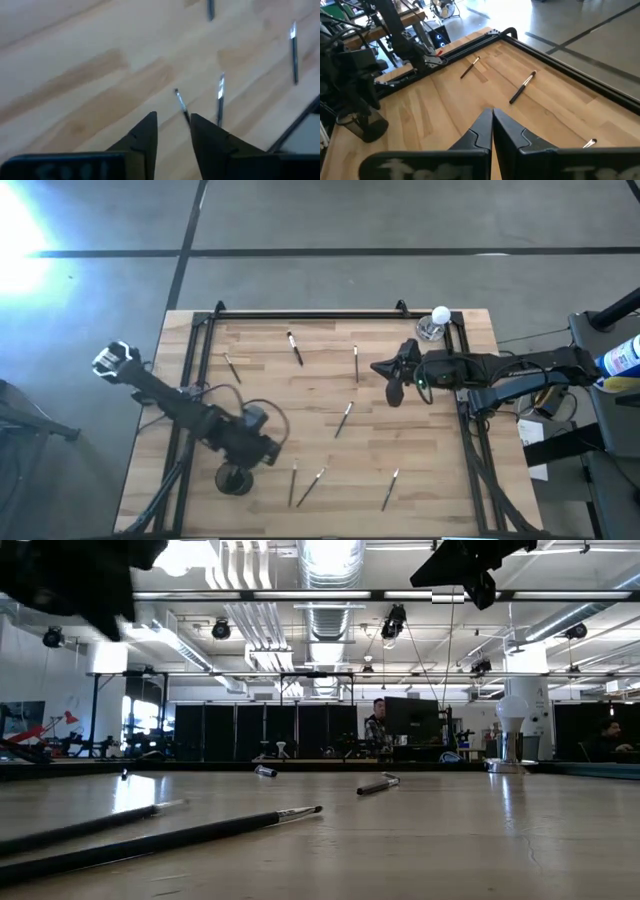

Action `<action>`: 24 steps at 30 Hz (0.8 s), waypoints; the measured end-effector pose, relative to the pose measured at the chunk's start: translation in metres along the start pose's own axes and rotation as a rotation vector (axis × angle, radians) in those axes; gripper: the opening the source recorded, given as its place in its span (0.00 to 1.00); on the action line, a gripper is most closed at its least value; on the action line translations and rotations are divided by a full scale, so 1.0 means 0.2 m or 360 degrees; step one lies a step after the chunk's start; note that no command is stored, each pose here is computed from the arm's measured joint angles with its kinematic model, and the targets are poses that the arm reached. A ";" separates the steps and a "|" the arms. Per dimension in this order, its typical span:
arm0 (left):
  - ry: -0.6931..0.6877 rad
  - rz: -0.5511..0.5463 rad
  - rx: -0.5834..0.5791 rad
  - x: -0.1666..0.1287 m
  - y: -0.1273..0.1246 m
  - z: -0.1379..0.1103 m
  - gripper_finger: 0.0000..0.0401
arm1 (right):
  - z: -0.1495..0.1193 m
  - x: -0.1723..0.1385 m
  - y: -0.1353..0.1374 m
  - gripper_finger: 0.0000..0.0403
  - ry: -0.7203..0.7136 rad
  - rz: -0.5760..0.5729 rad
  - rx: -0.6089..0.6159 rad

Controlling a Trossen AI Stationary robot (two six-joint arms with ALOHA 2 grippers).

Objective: Pick & Place Makeup Brushes
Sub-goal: Put the eyeshadow brush into the holder

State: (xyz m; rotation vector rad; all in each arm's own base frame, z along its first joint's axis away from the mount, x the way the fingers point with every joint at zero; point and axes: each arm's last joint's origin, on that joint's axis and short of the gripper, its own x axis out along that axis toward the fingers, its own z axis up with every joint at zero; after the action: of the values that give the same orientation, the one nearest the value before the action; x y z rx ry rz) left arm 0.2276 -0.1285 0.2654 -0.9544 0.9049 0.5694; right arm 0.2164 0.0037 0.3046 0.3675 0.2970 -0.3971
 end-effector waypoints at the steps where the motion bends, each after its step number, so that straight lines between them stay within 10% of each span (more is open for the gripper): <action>1: -0.0011 -0.0009 0.0002 0.02 -0.04 0.02 0.28 | 0.00 -0.01 0.00 0.02 -0.0003 0.0003 0.0001; 11: -0.0015 0.0107 0.0206 0.26 -0.27 0.10 0.29 | -0.02 -0.14 0.00 0.02 -0.0001 0.0091 -0.0020; 24: 0.0008 -0.0040 0.0030 0.53 -0.38 0.06 0.29 | -0.05 -0.21 -0.02 0.02 0.0087 0.0109 0.0009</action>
State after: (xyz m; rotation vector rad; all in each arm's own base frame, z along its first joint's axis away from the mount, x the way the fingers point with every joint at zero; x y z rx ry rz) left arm 0.3442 -0.1508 0.2123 -0.9496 0.9003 0.5364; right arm 0.1768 0.0178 0.3096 0.3937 0.3359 -0.3210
